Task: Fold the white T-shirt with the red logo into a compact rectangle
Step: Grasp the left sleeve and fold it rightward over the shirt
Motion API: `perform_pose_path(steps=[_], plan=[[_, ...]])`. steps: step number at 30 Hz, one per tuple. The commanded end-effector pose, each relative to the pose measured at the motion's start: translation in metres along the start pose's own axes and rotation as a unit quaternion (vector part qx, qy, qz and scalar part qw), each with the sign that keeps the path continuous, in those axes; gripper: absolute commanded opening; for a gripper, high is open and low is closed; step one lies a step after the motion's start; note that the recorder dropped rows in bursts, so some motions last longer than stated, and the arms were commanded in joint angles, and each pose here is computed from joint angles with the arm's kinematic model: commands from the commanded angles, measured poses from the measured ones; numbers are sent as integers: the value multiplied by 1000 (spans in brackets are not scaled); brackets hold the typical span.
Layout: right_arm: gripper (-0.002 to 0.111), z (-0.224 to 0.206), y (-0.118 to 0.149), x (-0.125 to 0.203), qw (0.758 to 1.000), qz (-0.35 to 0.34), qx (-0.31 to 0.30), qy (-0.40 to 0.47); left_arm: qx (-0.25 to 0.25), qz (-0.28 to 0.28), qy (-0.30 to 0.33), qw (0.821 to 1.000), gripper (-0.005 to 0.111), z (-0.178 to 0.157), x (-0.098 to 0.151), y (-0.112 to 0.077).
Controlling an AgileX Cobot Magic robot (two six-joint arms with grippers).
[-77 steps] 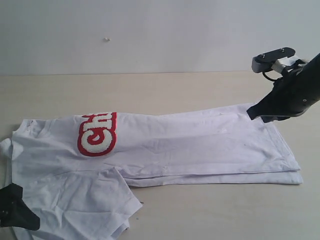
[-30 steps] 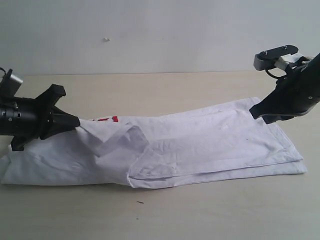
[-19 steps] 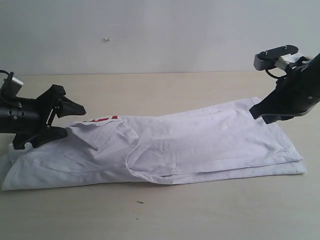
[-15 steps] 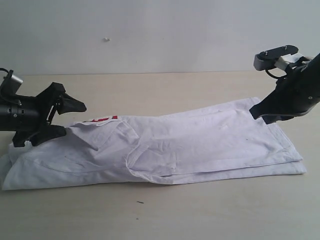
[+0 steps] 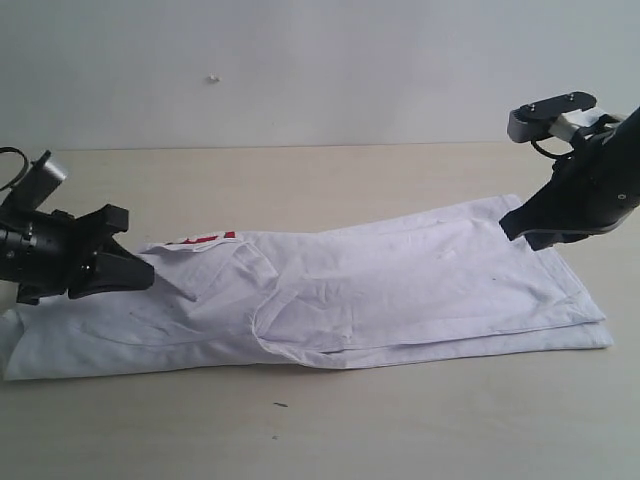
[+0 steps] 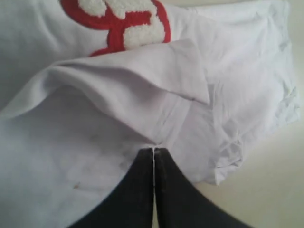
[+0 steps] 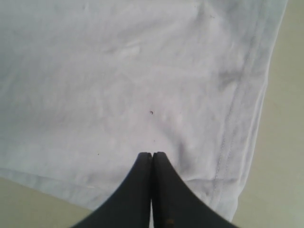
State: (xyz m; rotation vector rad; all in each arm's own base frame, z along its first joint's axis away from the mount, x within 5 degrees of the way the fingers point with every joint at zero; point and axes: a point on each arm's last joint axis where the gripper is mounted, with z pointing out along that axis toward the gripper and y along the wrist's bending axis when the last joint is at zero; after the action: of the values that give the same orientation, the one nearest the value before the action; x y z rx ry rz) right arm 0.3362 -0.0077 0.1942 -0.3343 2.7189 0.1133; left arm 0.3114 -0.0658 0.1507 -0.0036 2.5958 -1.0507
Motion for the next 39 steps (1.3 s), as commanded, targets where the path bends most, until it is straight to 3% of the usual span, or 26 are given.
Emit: perform_pose_path(steps=[1,5,11,19,28,35,39], plan=[[0,-3,-1,1,1000,-3,3,-3,-32,11,2,999,0,2,4,3],[0,-3,-1,1,1000,-3,3,-3,-89,21,-24,996,0,11,5,4],[0,-3,-2,1,1000,-3,3,-4,-111,23,-32,993,0,29,7,0],[0,-3,-2,0,1000,-3,4,-6,-78,2,-28,997,0,57,1,-14],[0,-3,-2,-1,1000,-3,6,-9,-54,3,-81,995,0,55,-29,-33],[0,-3,-2,-1,1000,-1,5,-10,-123,29,-121,985,0,55,-41,-21],[0,-3,-2,-1,1000,-1,5,-10,-122,42,-111,985,0,65,-44,-16]])
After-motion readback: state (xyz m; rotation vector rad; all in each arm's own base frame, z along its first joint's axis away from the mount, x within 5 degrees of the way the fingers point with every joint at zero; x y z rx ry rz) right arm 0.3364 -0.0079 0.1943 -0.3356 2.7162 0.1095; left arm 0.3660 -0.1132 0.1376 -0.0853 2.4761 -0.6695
